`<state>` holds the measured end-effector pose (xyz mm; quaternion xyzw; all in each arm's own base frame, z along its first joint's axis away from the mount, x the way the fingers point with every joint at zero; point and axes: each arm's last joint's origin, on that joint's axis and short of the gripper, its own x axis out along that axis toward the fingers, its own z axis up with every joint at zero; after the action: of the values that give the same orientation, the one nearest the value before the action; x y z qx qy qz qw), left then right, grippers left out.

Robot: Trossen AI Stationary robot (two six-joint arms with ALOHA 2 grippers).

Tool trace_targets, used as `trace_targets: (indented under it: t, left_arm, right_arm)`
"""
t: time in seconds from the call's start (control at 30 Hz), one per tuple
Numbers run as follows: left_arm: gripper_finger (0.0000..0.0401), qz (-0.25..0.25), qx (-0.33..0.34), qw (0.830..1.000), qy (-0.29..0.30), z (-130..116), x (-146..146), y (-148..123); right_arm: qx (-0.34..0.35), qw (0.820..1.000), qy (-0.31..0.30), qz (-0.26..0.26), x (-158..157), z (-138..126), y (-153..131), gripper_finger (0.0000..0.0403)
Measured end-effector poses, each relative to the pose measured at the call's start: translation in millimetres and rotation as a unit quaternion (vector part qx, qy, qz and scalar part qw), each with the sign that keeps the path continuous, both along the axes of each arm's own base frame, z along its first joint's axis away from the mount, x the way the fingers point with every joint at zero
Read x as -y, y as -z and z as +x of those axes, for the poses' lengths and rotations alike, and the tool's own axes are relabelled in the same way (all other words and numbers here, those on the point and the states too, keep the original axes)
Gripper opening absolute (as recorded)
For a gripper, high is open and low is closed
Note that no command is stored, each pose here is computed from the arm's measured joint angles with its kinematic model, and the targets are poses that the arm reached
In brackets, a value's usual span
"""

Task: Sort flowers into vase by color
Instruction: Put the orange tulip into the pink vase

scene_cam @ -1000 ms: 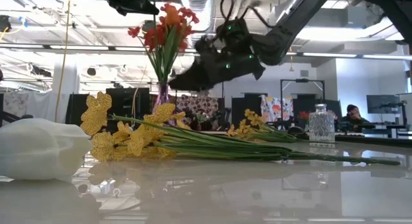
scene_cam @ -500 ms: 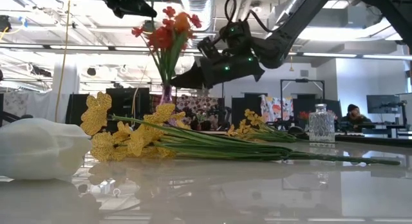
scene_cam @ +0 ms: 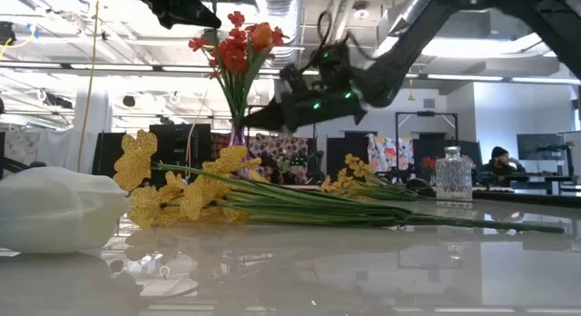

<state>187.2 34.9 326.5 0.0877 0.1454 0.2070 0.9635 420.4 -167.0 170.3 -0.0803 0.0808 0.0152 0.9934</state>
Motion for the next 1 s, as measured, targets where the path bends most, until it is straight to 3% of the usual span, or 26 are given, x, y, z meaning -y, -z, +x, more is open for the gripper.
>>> trace_targets:
  t: [0.23, 1.0]
  left_arm:
    - [0.0, -0.013, -0.005, 1.0, -0.019, -1, -2, 2]
    - [0.0, 0.001, 0.008, 1.0, -0.025, -1, -4, -1]
  right_arm:
    - [-0.008, 1.0, -0.009, 0.018, -2, 19, 15, 0.0377]
    - [-0.028, 0.999, -0.007, 0.038, -40, 32, 20, 0.0377]
